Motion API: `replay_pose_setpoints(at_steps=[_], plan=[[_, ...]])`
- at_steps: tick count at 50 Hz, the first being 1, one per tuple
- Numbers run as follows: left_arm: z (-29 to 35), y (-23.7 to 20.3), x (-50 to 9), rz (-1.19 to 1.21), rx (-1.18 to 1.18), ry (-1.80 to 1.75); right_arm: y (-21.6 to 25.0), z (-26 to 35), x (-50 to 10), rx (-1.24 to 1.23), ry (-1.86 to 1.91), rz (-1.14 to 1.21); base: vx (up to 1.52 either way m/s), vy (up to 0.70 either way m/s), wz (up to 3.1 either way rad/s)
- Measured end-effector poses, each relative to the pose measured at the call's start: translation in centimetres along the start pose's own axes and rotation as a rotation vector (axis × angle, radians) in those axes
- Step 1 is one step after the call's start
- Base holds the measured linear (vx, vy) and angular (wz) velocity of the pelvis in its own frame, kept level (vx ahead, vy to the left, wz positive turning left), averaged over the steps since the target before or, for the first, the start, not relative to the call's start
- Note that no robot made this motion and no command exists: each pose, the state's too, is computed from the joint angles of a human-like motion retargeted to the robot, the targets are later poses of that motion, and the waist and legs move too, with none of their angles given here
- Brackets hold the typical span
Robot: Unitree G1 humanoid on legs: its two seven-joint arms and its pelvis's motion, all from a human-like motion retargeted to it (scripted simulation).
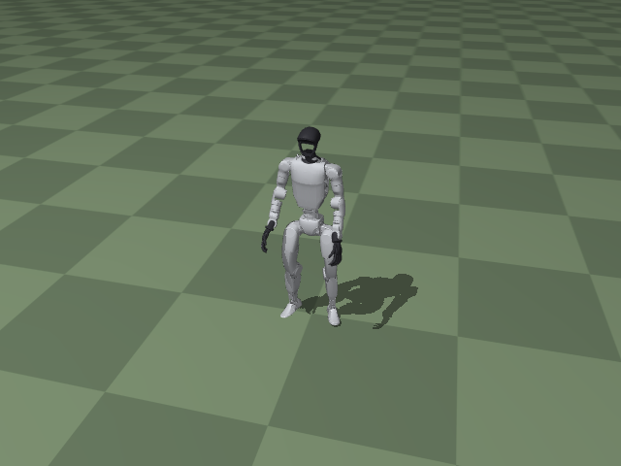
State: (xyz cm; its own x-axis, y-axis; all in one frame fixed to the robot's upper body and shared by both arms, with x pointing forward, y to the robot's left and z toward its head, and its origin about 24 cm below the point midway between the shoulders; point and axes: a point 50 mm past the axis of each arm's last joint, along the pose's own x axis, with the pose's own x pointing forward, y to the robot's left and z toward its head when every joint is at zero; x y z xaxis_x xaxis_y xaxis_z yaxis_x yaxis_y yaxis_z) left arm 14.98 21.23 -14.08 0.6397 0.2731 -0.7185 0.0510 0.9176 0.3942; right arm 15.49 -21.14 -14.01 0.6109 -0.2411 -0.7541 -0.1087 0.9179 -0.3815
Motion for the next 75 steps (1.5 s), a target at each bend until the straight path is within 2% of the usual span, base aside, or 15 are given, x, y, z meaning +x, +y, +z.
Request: replay_pose_setpoints(at_steps=[14,57,75], plan=[[0.3,0.1,0.1,0.0,-0.014,-0.01,1.1,-1.6,-0.5,0.002,0.053,0.037,0.0,0.0,0.0],[0.1,-0.2,0.0,0.013,-0.027,0.007,1.1,1.1,0.0,-0.005,-0.034,0.031,0.0,0.0,0.0],[1.9,-0.1,0.5,0.007,-0.023,-0.058,1.5,-4.0,-1.3,-0.027,0.14,0.057,-0.01,0.01,0.21]])
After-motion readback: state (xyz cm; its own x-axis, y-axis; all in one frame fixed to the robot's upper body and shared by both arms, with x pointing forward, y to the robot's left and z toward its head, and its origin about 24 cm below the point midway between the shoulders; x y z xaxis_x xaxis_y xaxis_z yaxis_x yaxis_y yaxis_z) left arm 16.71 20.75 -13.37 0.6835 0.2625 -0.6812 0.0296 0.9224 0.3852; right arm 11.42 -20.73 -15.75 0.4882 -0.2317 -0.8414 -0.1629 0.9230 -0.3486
